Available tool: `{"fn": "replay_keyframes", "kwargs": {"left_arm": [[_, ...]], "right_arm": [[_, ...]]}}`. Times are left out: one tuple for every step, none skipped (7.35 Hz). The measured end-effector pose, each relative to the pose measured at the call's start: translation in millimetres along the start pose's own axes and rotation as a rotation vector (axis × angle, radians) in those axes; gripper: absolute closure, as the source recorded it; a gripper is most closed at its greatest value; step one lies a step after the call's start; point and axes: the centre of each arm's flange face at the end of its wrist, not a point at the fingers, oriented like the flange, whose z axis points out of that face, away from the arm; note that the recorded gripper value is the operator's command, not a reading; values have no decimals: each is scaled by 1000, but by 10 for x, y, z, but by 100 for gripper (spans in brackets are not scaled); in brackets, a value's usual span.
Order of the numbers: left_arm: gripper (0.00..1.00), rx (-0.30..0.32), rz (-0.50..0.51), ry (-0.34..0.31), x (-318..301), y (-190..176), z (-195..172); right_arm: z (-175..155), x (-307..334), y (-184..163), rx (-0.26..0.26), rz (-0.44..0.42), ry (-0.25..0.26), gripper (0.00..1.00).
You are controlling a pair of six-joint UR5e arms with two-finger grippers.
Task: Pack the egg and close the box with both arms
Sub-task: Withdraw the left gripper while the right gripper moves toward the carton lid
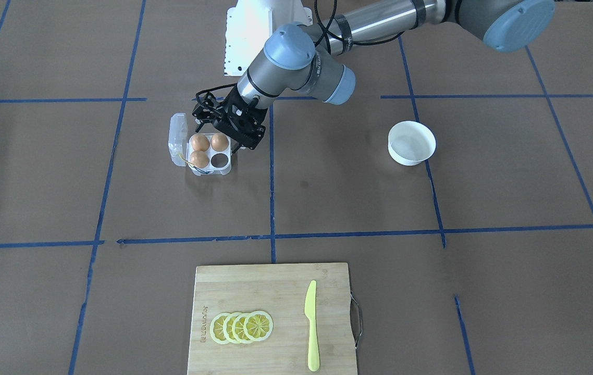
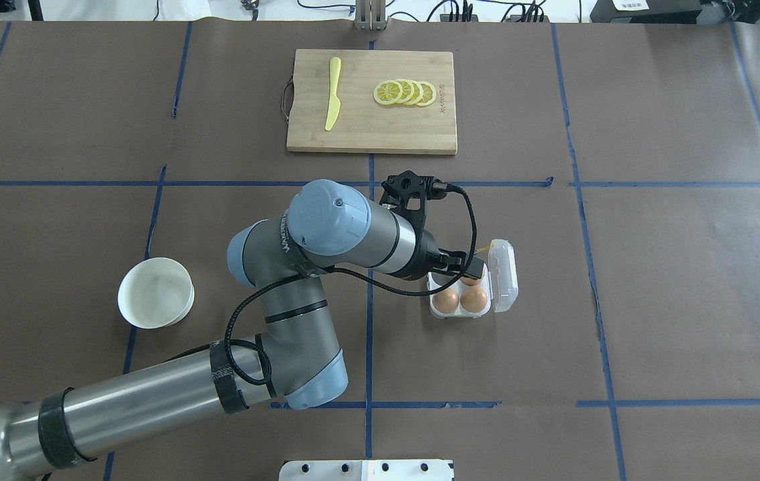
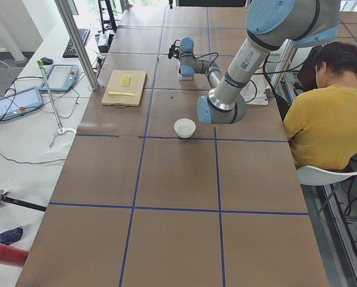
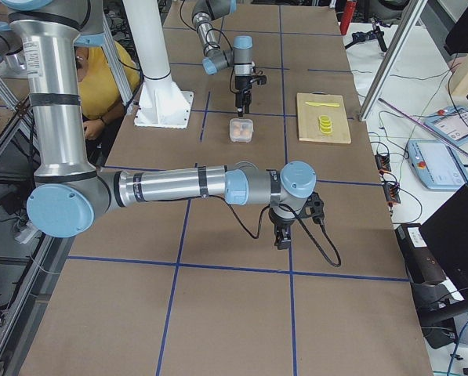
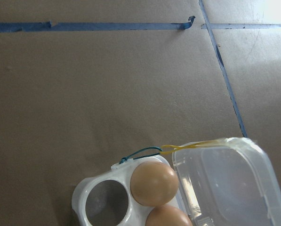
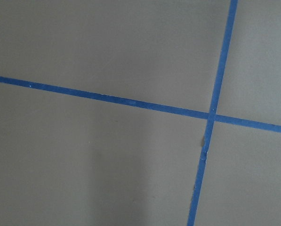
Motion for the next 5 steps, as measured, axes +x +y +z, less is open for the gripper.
{"fn": "replay_keyframes", "kwargs": {"left_arm": [[1,15,-3,-1,-57,-134,-114],[1,17,-7,3,-193,-306,-330],[1,2,-12,15,-449,-445,-670],[1,-14,-16,29,-795,-542,-1124],[1,-21,-21,37,-1125,-641,-1587]], "right_arm": [[33,-92,-18,0,-14,-40,0],[119,-261,-57,-1,-42,-78,0],[239,-512,-113,5,-47,-100,0],[377,-841,-155,24,-6,-118,0],[579,-1261,-152,59,38,-135,0]]}}
